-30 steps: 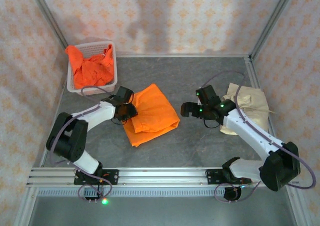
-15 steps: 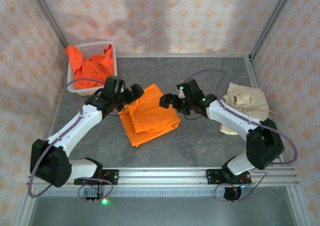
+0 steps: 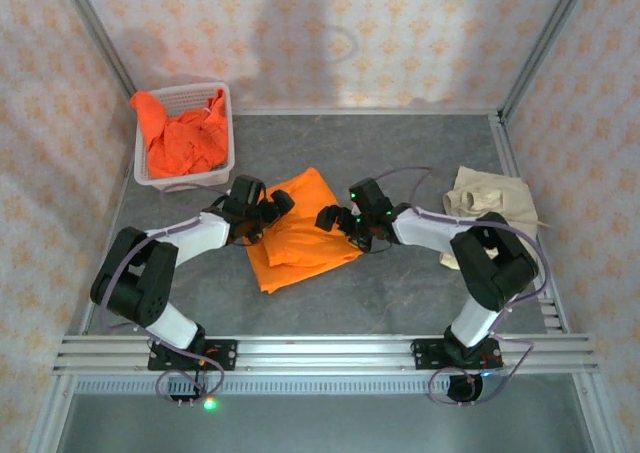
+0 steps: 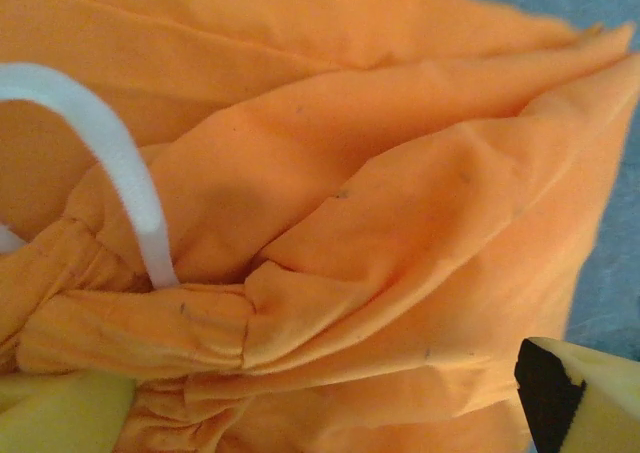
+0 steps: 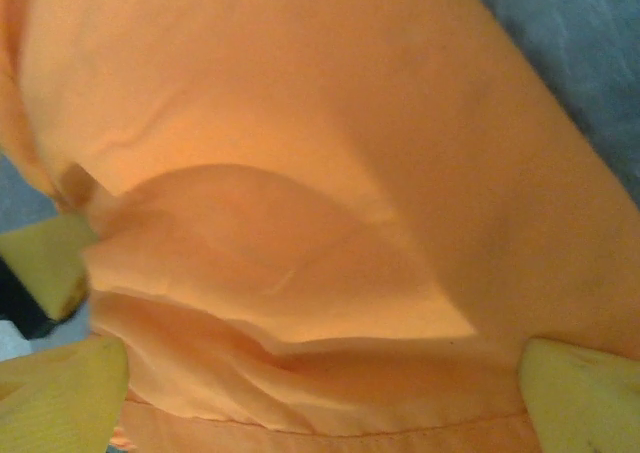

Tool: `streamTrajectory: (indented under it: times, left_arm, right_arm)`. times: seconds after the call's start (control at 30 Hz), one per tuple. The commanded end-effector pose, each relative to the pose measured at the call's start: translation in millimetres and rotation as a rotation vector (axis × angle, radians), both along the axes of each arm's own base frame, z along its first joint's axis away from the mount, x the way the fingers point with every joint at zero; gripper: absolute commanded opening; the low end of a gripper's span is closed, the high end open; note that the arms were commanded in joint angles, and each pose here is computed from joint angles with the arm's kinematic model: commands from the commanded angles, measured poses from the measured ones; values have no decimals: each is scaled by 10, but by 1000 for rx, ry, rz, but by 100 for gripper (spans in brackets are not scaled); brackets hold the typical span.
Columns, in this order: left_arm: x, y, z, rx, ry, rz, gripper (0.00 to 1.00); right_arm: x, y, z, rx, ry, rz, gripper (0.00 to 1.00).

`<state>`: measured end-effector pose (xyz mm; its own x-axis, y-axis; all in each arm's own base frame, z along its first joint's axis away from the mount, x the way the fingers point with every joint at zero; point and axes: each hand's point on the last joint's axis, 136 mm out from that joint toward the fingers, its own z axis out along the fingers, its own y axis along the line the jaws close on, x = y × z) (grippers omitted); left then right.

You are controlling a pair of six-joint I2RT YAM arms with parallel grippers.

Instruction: Fold and stack the shorts

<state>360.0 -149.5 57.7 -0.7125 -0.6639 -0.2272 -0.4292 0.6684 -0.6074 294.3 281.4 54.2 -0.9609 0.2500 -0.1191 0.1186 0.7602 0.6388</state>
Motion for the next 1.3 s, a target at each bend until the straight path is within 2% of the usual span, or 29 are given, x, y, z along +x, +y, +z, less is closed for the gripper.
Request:
streamTrajectory:
  times: [0.0, 0.17, 0.3, 0.4, 0.57, 0.73, 1.03, 1.27]
  left_arm:
    - [-139, 91, -251, 66, 52, 4, 100]
    - [-170, 127, 2, 112, 3, -26, 100]
    - [-190, 157, 465, 165, -99, -48, 100]
    - [-249, 146, 738, 181, -164, -63, 100]
    - [-374, 126, 900, 204, -204, -82, 100]
    - [-465, 94, 737, 193, -164, -79, 100]
    - [-545, -107, 209, 185, -81, -91, 100]
    - [-597, -99, -182, 215, -14, -83, 100]
  right_arm:
    - [-131, -67, -81, -7, 12, -28, 100]
    - [-364, -29, -105, 23, 37, -8, 100]
    - [-329, -95, 255, 15, -68, -14, 100]
    - [-238, -263, 576, -73, -195, -8, 100]
    - [-119, -493, 844, -243, -321, 24, 99]
    - [26, -598, 867, -346, -340, 53, 100]
    - [188, -505, 642, -341, -258, 107, 100]
    - [281, -473, 434, -345, -194, 175, 100]
